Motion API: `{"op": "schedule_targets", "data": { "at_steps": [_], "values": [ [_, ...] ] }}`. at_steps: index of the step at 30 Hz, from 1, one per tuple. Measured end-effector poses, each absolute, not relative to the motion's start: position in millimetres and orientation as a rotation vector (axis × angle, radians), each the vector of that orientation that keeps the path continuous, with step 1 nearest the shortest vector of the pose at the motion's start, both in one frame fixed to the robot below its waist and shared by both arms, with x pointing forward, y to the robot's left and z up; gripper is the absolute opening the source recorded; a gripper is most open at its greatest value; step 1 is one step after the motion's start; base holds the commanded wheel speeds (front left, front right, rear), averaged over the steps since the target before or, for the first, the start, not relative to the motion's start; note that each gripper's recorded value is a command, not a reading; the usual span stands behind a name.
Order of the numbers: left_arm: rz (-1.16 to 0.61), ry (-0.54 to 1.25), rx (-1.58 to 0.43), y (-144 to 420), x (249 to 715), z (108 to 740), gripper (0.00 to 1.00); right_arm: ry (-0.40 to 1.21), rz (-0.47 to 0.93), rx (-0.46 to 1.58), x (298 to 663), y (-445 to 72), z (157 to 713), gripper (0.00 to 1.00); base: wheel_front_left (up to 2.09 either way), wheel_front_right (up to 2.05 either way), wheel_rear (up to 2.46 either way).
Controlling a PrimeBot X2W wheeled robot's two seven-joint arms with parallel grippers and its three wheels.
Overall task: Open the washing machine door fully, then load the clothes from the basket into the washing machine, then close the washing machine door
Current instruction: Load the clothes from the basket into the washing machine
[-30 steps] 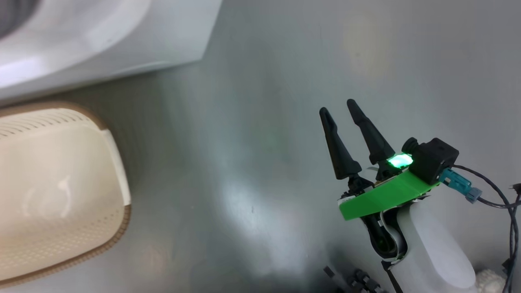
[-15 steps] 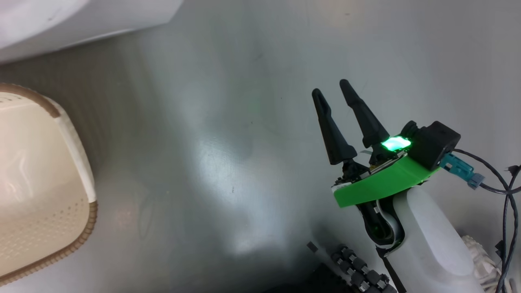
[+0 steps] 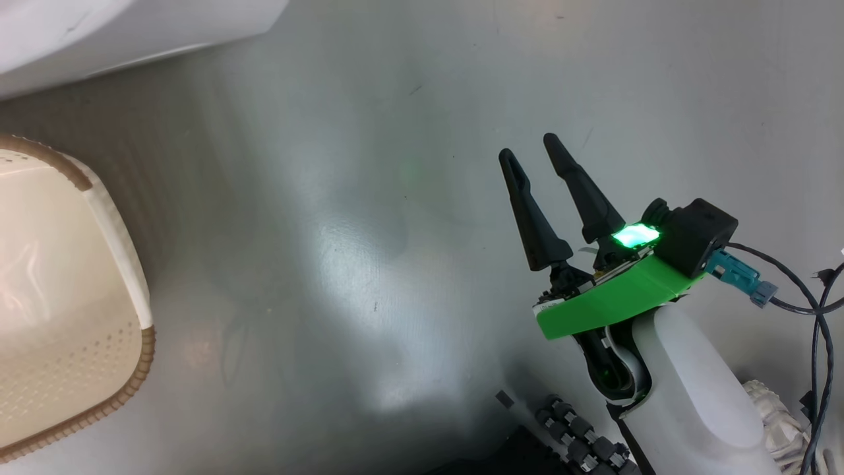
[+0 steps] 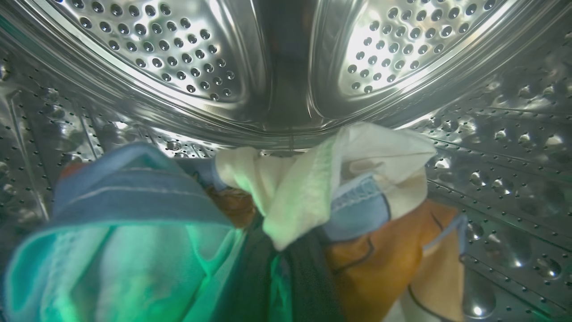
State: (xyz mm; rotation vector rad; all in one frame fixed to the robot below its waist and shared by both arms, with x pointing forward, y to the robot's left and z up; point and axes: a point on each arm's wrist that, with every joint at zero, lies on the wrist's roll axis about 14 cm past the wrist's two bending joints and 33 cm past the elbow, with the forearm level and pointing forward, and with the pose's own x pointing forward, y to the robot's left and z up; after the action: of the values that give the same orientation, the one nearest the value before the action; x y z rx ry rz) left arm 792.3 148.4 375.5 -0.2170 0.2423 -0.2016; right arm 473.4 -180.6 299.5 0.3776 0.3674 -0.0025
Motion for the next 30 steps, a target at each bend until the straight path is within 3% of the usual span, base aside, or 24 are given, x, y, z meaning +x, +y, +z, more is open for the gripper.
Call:
{"op": "schedule_targets", "data": {
  "at_steps": [1, 2, 3, 13, 30],
  "values": [
    [-0.203, 0.245, -0.214, 148.2, 792.0, 375.9, 0.20, 0.366, -0.002, 0.378, 473.7, -180.3, 300.1, 1.00, 0.00, 0.00, 0.00],
    [-0.204, 0.244, -0.212, 148.0, 791.8, 376.9, 0.80, 0.364, -0.001, 0.379, 473.9, -180.1, 300.8, 1.00, 0.00, 0.00, 0.00],
    [-0.198, 0.246, -0.213, 148.8, 791.7, 377.3, 1.00, 0.362, 0.000, 0.379, 474.3, -179.9, 301.5, 1.00, 0.00, 0.00, 0.00],
    [-0.188, 0.212, -0.206, 150.8, 773.2, 386.1, 1.00, 0.317, 0.003, 0.369, 481.0, -181.8, 319.1, 1.00, 0.00, 0.00, 0.00],
    [-0.161, 0.081, -0.264, 161.7, 685.3, 419.6, 1.00, 0.216, 0.062, 0.321, 482.6, -166.9, 369.8, 1.00, 0.00, 0.00, 0.00]
  ]
}}
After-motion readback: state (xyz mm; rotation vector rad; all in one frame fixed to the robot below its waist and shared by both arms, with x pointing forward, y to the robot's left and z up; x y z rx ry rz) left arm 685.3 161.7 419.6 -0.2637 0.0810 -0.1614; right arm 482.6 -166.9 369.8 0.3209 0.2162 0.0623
